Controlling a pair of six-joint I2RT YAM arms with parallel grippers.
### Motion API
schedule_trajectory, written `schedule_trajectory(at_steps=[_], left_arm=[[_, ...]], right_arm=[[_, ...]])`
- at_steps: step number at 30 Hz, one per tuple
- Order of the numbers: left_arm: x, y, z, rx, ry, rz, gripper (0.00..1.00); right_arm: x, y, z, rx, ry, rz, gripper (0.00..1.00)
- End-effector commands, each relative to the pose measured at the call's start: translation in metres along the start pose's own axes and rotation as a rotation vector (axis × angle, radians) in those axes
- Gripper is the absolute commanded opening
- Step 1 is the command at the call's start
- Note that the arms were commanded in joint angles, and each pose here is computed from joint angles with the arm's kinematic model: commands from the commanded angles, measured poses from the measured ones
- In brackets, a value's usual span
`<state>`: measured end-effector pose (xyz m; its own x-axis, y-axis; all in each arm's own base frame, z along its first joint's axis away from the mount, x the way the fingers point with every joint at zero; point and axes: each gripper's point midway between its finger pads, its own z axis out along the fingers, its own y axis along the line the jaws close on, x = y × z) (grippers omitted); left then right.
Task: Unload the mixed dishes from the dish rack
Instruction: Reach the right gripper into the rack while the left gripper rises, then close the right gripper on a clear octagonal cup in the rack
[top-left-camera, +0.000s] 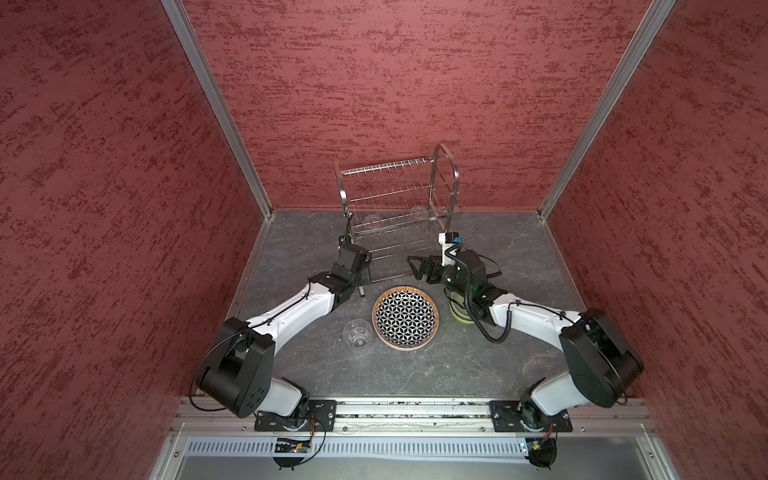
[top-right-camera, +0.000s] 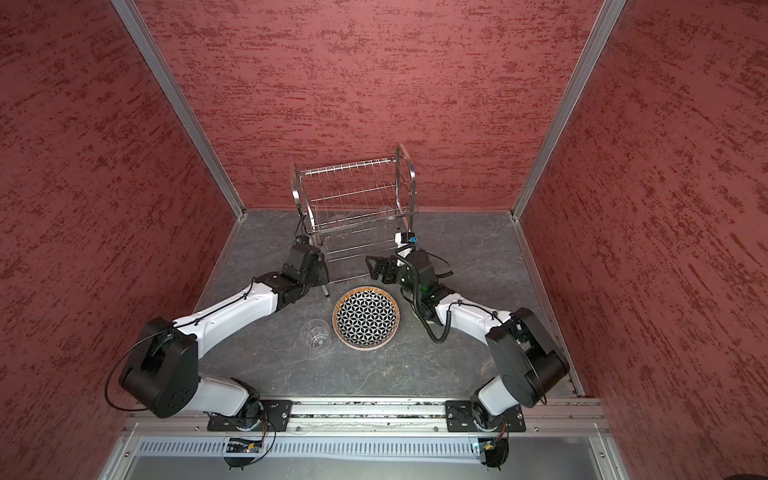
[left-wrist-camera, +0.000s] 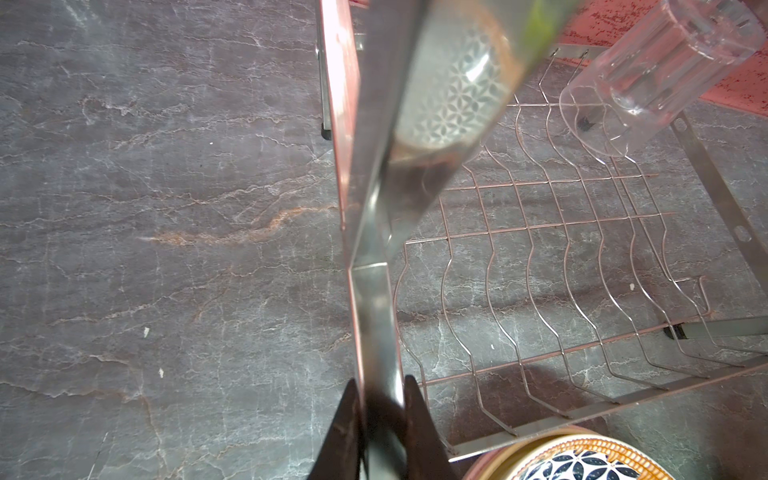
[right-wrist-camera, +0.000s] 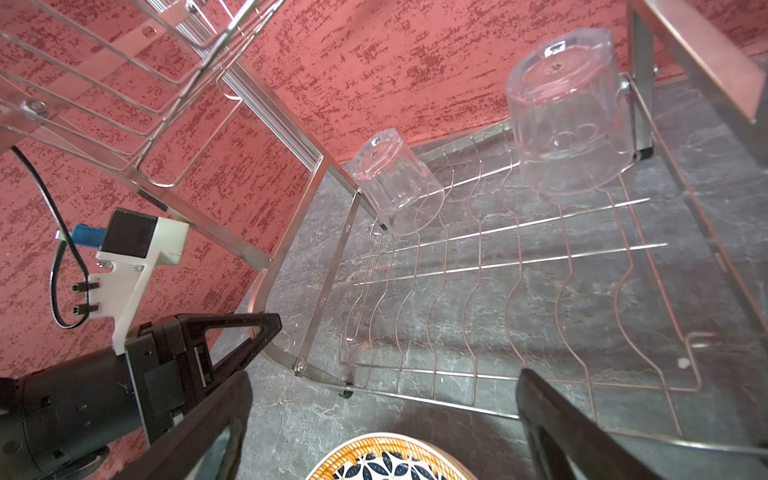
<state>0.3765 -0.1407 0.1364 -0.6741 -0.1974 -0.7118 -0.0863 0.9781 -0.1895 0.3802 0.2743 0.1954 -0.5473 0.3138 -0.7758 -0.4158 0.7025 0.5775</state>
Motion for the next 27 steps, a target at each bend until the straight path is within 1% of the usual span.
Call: schedule_trajectory(at_steps=[1, 13, 22, 27], left_arm=[[-0.008, -0.015, -0.008, 0.07, -0.002, 0.014, 0.05], [-0.006, -0.025, -0.014, 0.098, 0.003, 0.033, 0.05], [-0.002, -0.028, -0.013, 0.105, 0.016, 0.056, 0.05], [-0.001, -0.029, -0.014, 0.113, 0.015, 0.062, 0.05]], right_arm=[[-0.004, 0.0, 0.007, 0.002, 0.005, -0.023, 0.99], [0.004, -0.015, 0.048, 0.073, 0.061, -0.122, 0.99], [0.016, -0.008, 0.084, 0.096, 0.085, -0.287, 0.99], [0.019, -0.012, 0.103, 0.124, 0.096, -0.343, 0.99]])
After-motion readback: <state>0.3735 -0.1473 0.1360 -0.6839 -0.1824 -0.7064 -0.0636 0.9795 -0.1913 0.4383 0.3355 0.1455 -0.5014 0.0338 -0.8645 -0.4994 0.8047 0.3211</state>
